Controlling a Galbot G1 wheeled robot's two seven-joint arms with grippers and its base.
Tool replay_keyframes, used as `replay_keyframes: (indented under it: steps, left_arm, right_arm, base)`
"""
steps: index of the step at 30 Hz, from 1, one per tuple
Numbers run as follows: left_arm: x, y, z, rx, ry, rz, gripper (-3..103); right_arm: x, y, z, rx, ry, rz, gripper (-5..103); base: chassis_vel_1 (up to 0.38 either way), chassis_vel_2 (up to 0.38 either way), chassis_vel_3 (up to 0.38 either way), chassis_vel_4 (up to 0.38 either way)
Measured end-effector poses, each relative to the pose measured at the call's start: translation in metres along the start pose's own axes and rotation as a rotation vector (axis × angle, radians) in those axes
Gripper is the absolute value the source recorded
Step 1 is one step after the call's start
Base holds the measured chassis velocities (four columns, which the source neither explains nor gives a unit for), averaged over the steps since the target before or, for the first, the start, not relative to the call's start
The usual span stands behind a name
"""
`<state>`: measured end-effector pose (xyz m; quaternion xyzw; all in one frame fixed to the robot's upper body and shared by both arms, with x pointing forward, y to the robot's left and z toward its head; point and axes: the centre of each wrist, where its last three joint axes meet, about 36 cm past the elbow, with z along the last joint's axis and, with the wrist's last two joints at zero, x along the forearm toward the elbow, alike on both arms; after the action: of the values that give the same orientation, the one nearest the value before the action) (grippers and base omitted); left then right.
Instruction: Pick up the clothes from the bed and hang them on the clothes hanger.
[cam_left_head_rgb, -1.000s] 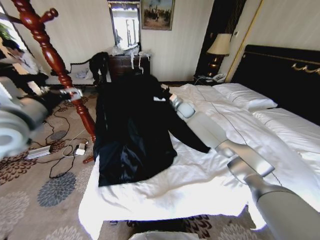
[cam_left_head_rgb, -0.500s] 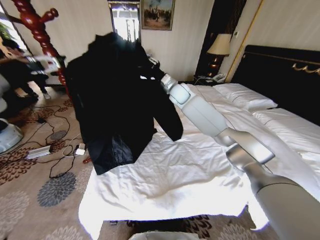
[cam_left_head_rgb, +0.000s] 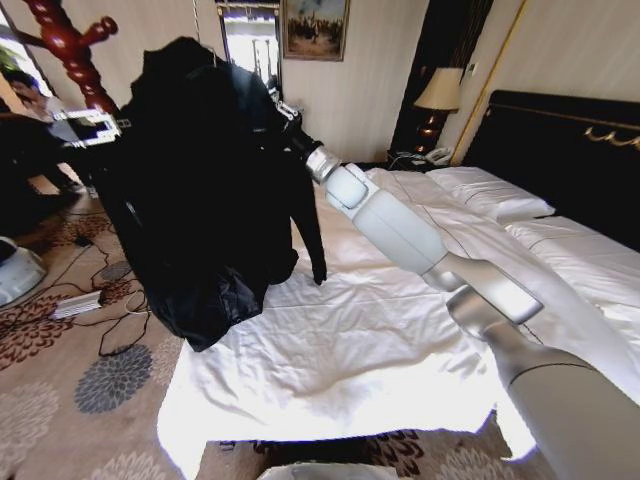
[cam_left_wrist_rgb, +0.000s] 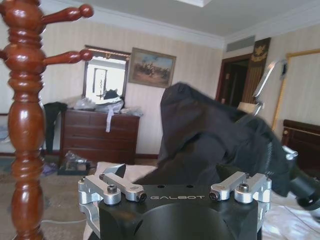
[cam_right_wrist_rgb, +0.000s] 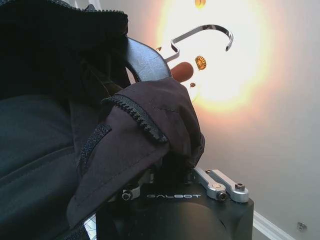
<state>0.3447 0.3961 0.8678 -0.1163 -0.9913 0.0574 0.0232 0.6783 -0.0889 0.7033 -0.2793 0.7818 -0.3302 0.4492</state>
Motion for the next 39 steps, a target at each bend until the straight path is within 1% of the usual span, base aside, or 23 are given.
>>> replay_keyframes:
  steps: [2,5,8,9,13,16,17,18,24,25,27,29,33,34,36,37,38,39]
  left_arm:
    - [0.002,-0.003,-0.002,-0.006,-0.004,0.011,100]
    - [0.002,-0.003,-0.002,-0.014,0.008,0.013,100]
    - [-0.005,0.001,0.000,-0.018,0.058,0.003,100]
    - [-0.005,0.001,0.000,-0.018,0.058,0.003,100]
    - [-0.015,0.008,0.008,-0.018,0.115,-0.003,100]
    - [-0.023,0.012,0.014,-0.030,0.134,-0.004,100]
    - [-0.026,0.012,0.015,-0.034,0.139,-0.002,103]
    - [-0.028,0.012,0.016,-0.036,0.144,0.001,101]
    - [-0.031,0.008,0.020,-0.054,0.164,0.017,97]
    - [-0.031,0.007,0.021,-0.063,0.171,0.019,96]
    - [-0.032,0.003,0.023,-0.078,0.184,0.025,85]
    - [-0.032,0.001,0.024,-0.083,0.189,0.027,85]
    - [-0.032,-0.007,0.029,-0.096,0.210,0.047,64]
    - [-0.032,-0.007,0.029,-0.096,0.210,0.047,64]
    - [-0.032,-0.010,0.031,-0.101,0.216,0.053,53]
    - [-0.032,-0.010,0.032,-0.104,0.218,0.054,53]
    - [-0.033,-0.012,0.034,-0.107,0.222,0.056,47]
    - [-0.033,-0.012,0.034,-0.107,0.222,0.056,47]
  right_arm:
    - [0.004,0.003,0.003,0.008,0.001,-0.007,22]
    - [0.006,0.006,0.003,0.020,-0.006,-0.015,22]
    - [0.003,0.009,0.000,0.029,-0.028,-0.021,22]
    - [0.003,0.009,0.000,0.029,-0.028,-0.021,22]
    - [-0.003,0.014,-0.003,0.025,-0.049,-0.028,22]
    - [-0.004,0.017,-0.003,0.027,-0.059,-0.034,22]
    - [-0.003,0.018,-0.002,0.029,-0.061,-0.037,22]
    - [-0.003,0.020,-0.002,0.031,-0.064,-0.041,22]
    - [-0.009,0.027,-0.006,0.038,-0.077,-0.060,22]
    - [-0.011,0.031,-0.007,0.042,-0.082,-0.069,22]
    - [-0.013,0.035,-0.009,0.049,-0.087,-0.084,22]
    - [-0.013,0.036,-0.009,0.052,-0.087,-0.089,22]
    - [-0.014,0.033,-0.010,0.065,-0.090,-0.097,22]
    - [-0.014,0.033,-0.010,0.065,-0.090,-0.097,22]
    - [-0.016,0.028,-0.011,0.074,-0.093,-0.097,22]
    - [-0.017,0.027,-0.011,0.076,-0.094,-0.098,22]
    - [-0.017,0.026,-0.012,0.080,-0.095,-0.100,22]
    - [-0.017,0.026,-0.012,0.080,-0.095,-0.100,22]
  base:
    - [0.000,0.000,0.000,0.000]
    - [0.000,0.000,0.000,0.000]
    - [0.000,0.000,0.000,0.000]
    - [0.000,0.000,0.000,0.000]
    - [0.000,0.000,0.000,0.000]
    - [0.000,0.000,0.000,0.000]
    - [0.000,0.000,0.000,0.000]
    - [0.000,0.000,0.000,0.000]
    - [0.000,0.000,0.000,0.000]
    - [0.000,0.000,0.000,0.000]
    - [0.000,0.000,0.000,0.000]
    - [0.000,0.000,0.000,0.000]
    - [0.000,0.000,0.000,0.000]
    - [0.000,0.000,0.000,0.000]
    - [0.000,0.000,0.000,0.000]
    - [0.000,0.000,0.000,0.000]
    - [0.000,0.000,0.000,0.000]
    - [0.000,0.000,0.000,0.000]
